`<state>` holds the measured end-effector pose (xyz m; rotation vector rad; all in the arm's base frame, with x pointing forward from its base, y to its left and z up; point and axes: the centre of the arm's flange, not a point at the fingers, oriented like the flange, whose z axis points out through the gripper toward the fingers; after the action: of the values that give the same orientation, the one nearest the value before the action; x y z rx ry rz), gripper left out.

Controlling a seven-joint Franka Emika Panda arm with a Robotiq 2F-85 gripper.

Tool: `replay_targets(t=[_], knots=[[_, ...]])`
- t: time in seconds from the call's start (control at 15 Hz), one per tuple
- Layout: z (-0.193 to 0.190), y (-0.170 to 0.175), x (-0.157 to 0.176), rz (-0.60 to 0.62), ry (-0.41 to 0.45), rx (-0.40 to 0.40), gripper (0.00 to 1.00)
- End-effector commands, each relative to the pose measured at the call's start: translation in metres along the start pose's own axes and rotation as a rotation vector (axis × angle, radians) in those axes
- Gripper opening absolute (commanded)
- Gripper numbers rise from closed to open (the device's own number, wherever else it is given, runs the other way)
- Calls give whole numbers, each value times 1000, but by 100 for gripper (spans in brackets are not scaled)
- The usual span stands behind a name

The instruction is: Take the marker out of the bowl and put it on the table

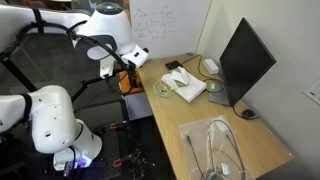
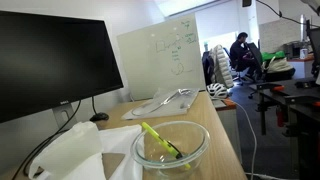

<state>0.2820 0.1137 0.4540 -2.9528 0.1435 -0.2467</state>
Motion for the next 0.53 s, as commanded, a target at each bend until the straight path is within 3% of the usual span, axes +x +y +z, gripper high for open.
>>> replay_targets(t=[0.0, 0.13, 0.47], knots=[[7, 3, -2, 3, -15, -7, 100], [8, -3, 4, 37, -9, -8, 100], [35, -35, 33, 261, 142, -86, 100]])
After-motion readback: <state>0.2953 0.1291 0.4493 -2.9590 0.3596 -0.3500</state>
